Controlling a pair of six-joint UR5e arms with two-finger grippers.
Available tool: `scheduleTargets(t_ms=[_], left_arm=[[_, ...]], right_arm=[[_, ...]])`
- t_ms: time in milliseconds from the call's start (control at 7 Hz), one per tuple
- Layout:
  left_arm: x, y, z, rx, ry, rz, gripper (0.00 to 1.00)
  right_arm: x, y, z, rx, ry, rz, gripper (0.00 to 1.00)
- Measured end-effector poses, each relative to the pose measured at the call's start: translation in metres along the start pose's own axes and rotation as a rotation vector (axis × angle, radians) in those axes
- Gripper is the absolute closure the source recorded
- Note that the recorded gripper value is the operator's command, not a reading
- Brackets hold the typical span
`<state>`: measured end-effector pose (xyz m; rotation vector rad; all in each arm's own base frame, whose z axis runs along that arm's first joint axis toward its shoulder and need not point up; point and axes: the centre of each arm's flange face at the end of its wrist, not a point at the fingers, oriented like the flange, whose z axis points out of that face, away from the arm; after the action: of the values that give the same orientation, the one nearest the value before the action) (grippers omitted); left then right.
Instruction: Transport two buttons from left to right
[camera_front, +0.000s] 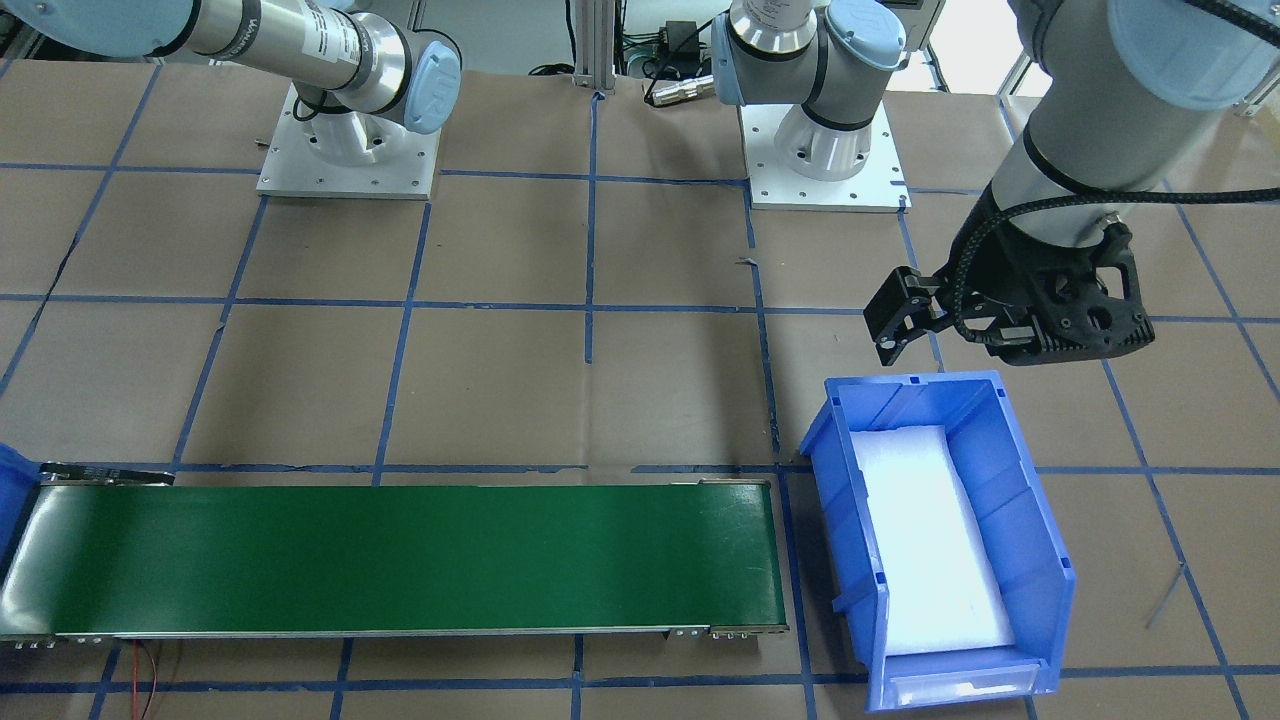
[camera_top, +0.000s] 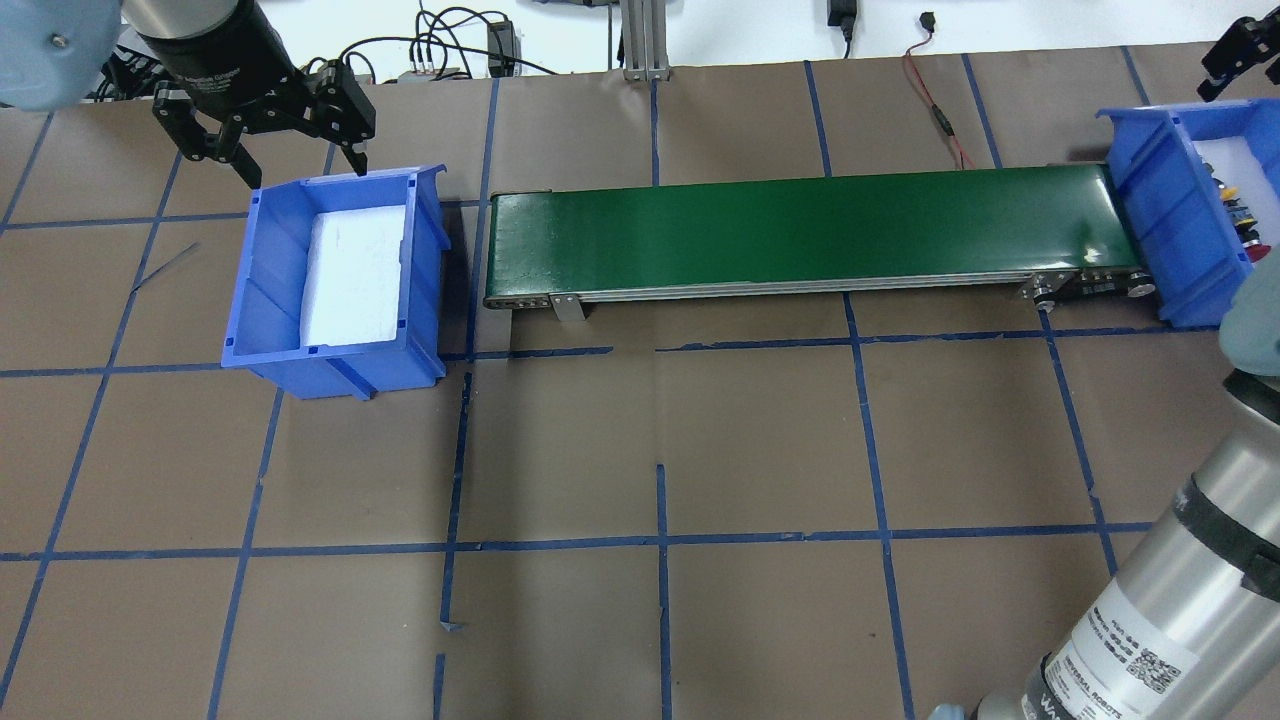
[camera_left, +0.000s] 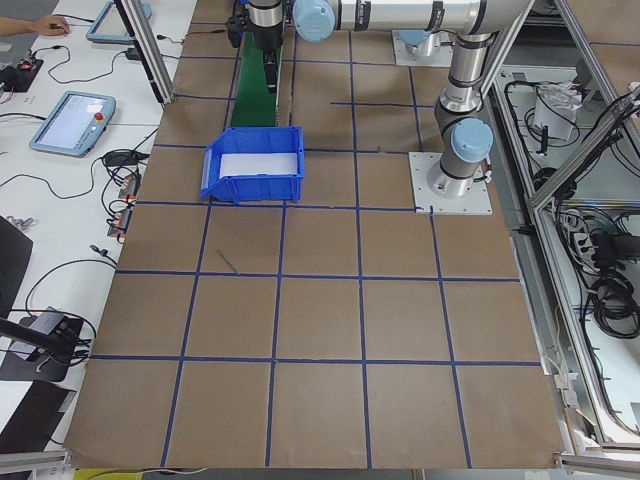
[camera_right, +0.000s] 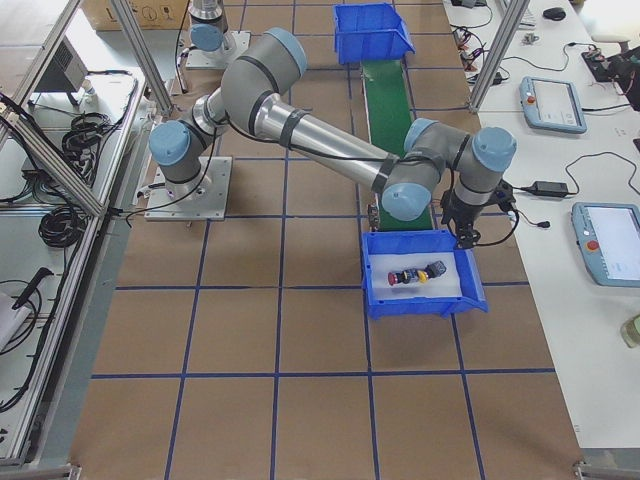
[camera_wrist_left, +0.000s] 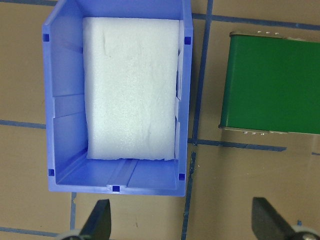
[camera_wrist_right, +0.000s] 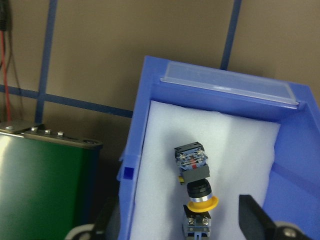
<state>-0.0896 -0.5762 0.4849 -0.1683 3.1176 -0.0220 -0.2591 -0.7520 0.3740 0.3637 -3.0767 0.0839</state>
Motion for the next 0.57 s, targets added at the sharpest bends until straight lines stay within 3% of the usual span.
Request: scheduleTargets(t_ms=[571], left_arm=[[0.0,0.0,0.0,0.0,0.0,0.0,0.0]], right_arm=[[-0.165,-0.036,-0.091,-0.011,-0.021,0.06,0.0]])
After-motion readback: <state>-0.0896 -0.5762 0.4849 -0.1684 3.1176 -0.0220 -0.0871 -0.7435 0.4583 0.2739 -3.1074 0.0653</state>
